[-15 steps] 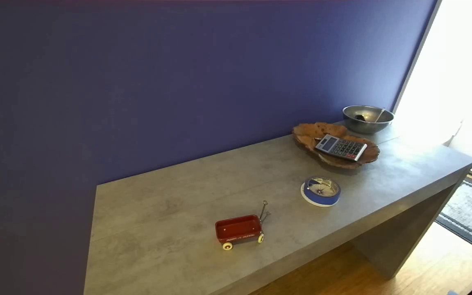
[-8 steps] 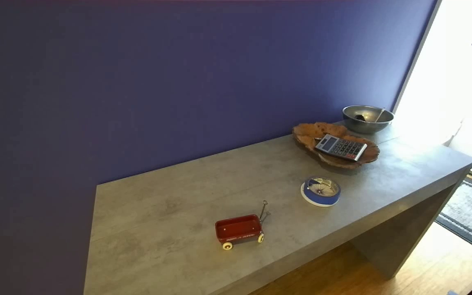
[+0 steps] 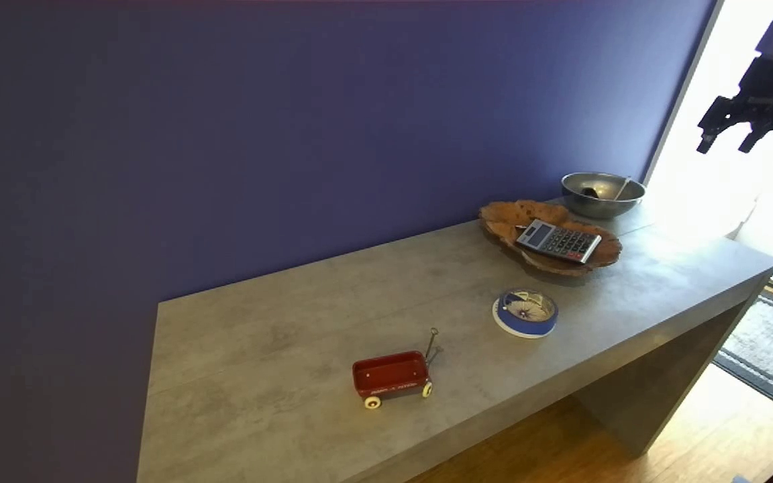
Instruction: Move the silver bowl to the left and remove the glasses from the silver bowl and put it on the table
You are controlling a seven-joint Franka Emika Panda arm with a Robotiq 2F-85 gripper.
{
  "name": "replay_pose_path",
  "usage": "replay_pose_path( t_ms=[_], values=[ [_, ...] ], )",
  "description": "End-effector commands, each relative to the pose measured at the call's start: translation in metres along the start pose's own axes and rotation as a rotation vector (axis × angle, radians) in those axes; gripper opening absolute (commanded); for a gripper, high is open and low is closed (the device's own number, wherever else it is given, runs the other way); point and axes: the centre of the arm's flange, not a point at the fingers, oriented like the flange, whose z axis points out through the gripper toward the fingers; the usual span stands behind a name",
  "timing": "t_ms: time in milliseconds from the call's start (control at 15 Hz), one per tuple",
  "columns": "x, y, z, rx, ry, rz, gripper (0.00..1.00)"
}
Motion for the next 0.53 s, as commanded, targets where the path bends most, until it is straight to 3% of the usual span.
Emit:
replay_pose_path(
  t_ms=[0,200,467],
  values=[
    [0.002,-0.002,0.016,-0.004,-0.034,0.021,1.0],
    [0.014,-0.007,0.035,-0.017,-0.068,0.042,1.0],
    [0.033,-0.013,0.071,0.016,0.019,0.273,1.0]
  ],
)
